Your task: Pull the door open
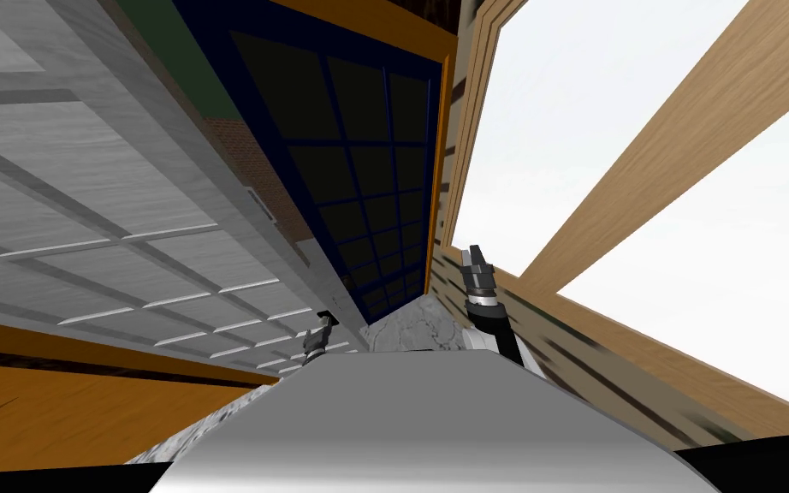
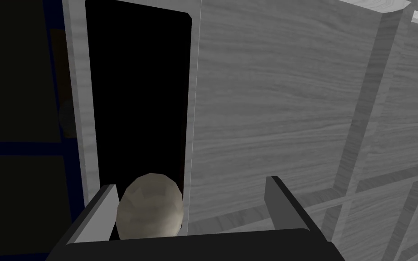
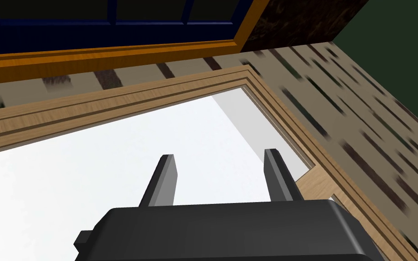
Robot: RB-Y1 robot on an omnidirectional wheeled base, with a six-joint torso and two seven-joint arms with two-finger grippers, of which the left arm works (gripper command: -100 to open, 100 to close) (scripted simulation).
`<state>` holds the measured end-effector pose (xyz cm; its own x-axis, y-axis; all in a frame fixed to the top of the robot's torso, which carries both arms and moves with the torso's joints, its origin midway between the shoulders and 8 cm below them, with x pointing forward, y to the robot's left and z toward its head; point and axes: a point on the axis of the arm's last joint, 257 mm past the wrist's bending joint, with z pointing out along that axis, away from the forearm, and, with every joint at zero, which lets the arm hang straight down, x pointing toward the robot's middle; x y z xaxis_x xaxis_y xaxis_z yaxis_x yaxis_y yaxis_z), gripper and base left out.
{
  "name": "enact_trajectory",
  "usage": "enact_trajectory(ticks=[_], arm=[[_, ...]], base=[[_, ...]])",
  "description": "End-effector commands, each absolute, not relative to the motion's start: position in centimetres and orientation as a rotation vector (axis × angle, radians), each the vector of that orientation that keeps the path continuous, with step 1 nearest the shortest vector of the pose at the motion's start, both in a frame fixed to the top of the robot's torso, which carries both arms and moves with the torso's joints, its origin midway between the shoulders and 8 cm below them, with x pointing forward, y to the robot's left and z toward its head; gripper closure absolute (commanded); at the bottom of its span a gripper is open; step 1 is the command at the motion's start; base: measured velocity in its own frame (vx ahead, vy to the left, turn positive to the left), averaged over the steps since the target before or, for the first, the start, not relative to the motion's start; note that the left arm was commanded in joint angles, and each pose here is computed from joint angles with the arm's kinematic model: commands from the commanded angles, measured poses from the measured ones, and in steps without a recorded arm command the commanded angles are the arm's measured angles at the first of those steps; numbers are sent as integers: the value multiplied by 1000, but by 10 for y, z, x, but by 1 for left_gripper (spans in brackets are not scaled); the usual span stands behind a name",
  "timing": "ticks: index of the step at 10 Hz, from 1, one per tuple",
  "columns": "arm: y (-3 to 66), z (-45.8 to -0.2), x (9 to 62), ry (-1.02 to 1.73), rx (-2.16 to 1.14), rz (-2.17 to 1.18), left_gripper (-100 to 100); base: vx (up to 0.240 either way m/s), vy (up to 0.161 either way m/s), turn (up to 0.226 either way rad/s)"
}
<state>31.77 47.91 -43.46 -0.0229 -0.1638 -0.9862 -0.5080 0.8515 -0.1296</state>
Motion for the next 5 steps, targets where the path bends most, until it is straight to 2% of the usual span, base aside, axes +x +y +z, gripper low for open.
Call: enact_trajectory(ticks=[1,2,5], arm=[[506,-433,307,1582,-558,350,100],[502,-447,299,1615,-575,346,100],[502,-447,299,1615,-575,346,100]], base=[[-6,-8,20],[9,8,11],[5,8,-4]])
